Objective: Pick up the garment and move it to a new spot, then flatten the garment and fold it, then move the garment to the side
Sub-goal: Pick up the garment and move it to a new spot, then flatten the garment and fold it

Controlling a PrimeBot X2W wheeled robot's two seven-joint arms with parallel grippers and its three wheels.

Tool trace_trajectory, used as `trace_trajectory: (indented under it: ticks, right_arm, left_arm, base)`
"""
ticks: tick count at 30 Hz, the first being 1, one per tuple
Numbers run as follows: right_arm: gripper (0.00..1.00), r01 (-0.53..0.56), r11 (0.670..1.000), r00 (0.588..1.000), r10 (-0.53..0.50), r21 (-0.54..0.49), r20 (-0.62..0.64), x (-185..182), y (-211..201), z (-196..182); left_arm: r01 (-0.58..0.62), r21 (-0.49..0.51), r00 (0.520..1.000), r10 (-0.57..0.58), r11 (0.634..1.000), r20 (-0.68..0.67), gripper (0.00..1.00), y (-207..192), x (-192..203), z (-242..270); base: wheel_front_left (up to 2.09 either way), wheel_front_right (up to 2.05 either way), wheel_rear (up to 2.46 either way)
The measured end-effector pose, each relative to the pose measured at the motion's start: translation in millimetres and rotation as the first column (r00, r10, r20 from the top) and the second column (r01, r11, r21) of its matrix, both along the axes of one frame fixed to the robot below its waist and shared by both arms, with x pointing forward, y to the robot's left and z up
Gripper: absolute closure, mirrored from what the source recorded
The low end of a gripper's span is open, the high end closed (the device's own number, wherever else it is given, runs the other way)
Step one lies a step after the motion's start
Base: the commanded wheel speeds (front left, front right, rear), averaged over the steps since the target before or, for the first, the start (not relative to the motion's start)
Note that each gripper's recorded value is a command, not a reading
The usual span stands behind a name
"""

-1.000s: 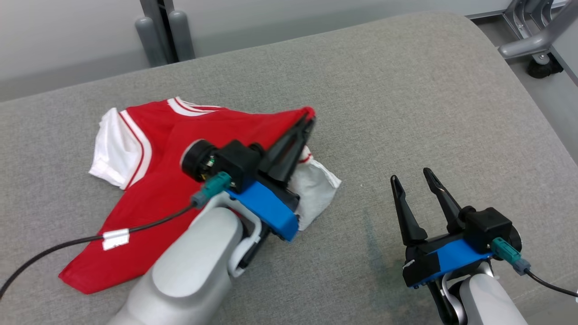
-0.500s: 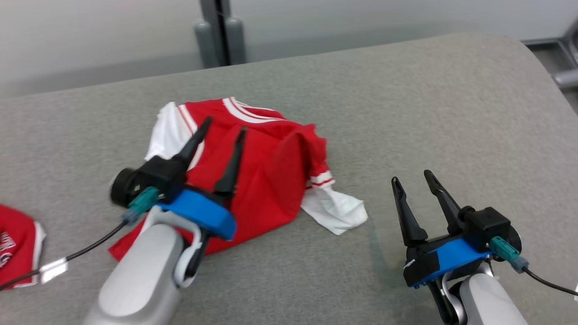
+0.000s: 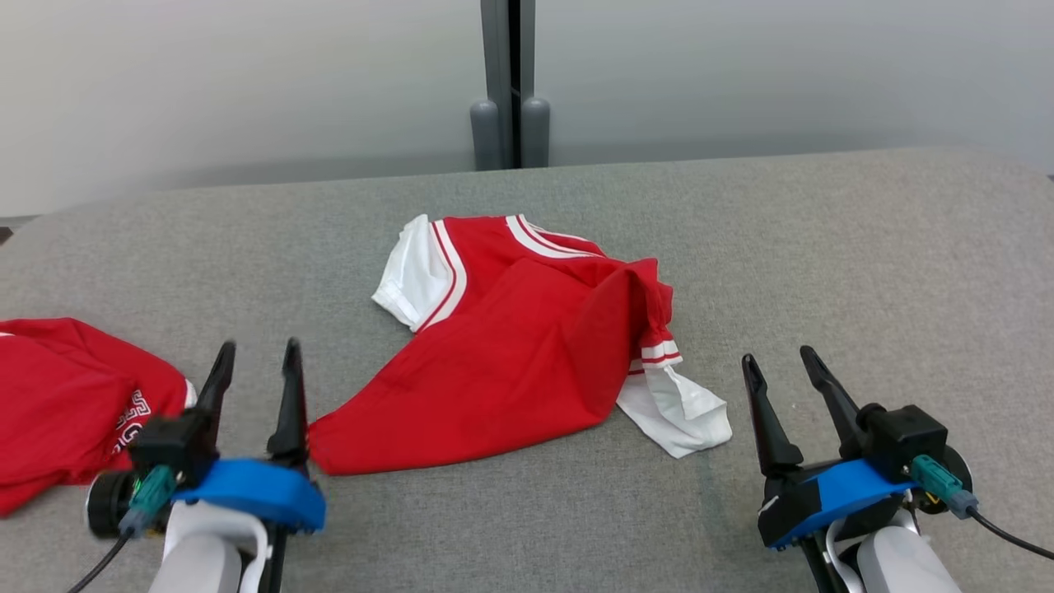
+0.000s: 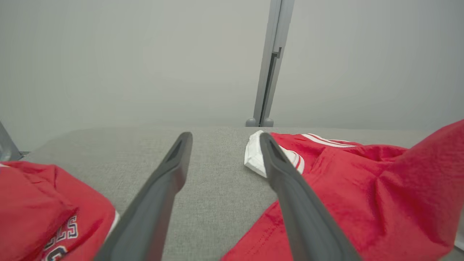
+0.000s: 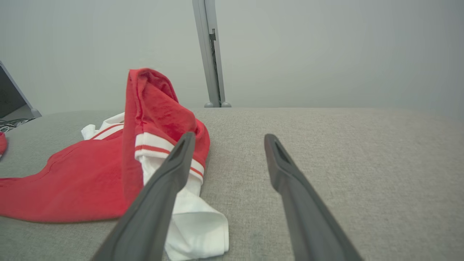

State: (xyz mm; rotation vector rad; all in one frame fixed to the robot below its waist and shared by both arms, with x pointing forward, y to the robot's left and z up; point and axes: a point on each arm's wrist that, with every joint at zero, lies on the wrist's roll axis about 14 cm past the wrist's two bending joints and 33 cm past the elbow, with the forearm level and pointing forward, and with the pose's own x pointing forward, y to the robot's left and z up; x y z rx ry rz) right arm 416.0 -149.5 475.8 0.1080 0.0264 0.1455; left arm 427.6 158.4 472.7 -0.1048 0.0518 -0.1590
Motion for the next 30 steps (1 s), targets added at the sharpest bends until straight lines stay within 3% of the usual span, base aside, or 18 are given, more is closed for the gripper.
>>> trace_trajectory:
  ticks: [5, 10, 19, 30]
  right_arm:
    - [0.00, -0.002, 1.000, 1.000, 0.002, 0.004, -0.001, -10.1, 1.3, 1.0]
    - [0.00, -0.003, 1.000, 1.000, 0.003, 0.000, -0.009, -19.2, 1.4, -1.4]
    - [0.00, -0.030, 1.000, 0.999, 0.030, -0.006, -0.015, -19.0, 10.1, -3.5]
    - [0.00, -0.148, 0.987, 0.988, 0.144, -0.056, -0.064, -7.9, 45.1, -21.2]
  left_arm:
    - [-0.126, 0.007, 0.991, 0.126, 0.992, -0.055, 0.00, 34.3, -33.8, -19.3]
    - [-0.163, 0.004, 0.983, 0.162, 0.987, -0.091, 0.00, 40.2, -55.7, -32.1]
    - [-0.172, -0.001, 0.981, 0.171, 0.985, -0.093, 0.00, 41.0, -57.8, -33.8]
    - [-0.182, -0.009, 0.977, 0.179, 0.983, -0.113, 0.00, 43.8, -54.8, -40.6]
  base:
    - [0.00, 0.00, 0.00]
    - [0.00, 0.00, 0.00]
    - [0.00, 0.00, 0.00]
    - [0.00, 0.00, 0.00]
